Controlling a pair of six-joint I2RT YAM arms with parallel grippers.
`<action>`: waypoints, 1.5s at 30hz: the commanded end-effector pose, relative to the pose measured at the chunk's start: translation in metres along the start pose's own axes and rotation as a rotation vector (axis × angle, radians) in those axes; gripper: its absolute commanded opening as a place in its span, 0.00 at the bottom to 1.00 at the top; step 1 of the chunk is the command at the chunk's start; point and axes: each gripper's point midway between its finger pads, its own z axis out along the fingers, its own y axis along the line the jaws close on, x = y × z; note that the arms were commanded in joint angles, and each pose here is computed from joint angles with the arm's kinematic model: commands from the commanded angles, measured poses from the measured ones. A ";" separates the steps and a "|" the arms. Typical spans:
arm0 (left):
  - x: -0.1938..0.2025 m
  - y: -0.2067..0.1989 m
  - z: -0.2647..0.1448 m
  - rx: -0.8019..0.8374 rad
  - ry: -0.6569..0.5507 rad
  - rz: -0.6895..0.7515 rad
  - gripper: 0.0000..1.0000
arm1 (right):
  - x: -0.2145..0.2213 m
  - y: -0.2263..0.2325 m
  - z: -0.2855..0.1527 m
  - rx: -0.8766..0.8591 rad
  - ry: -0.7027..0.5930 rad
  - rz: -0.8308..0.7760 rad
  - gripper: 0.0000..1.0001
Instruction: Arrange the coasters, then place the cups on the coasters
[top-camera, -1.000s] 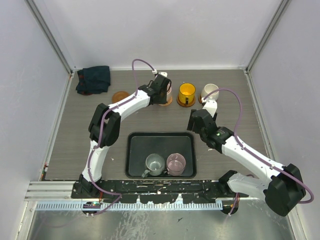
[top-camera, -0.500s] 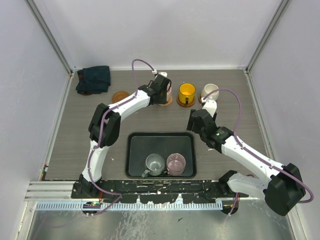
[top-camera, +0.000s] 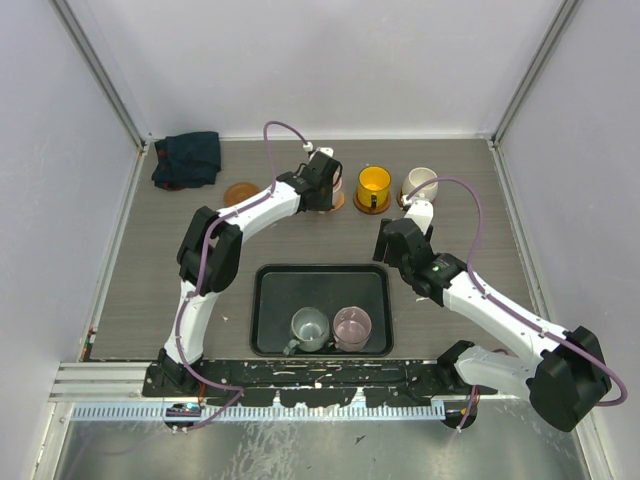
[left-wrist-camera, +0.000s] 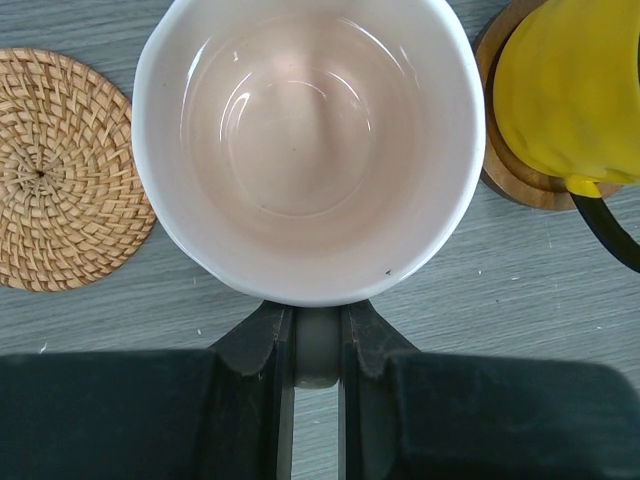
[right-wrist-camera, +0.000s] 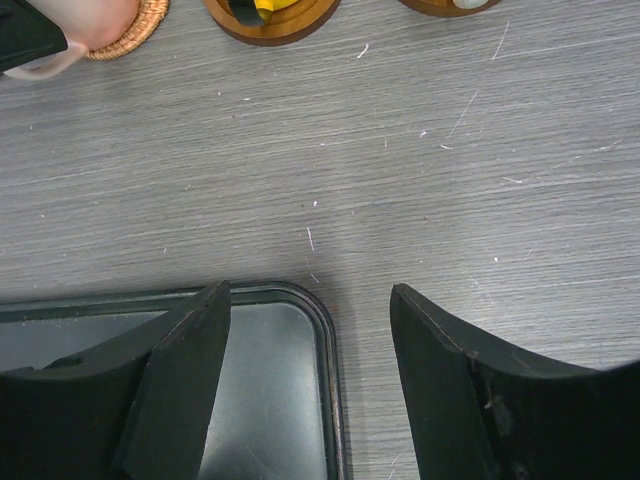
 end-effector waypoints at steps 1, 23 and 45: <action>-0.054 -0.015 -0.027 0.062 -0.160 -0.060 0.00 | -0.008 0.009 0.000 -0.027 -0.033 0.035 0.70; -0.078 -0.020 -0.042 0.079 -0.238 -0.041 0.00 | -0.002 0.012 0.004 -0.040 -0.014 0.036 0.69; -0.095 -0.023 -0.051 0.066 -0.247 -0.035 0.00 | 0.000 0.017 0.005 -0.053 -0.003 0.042 0.69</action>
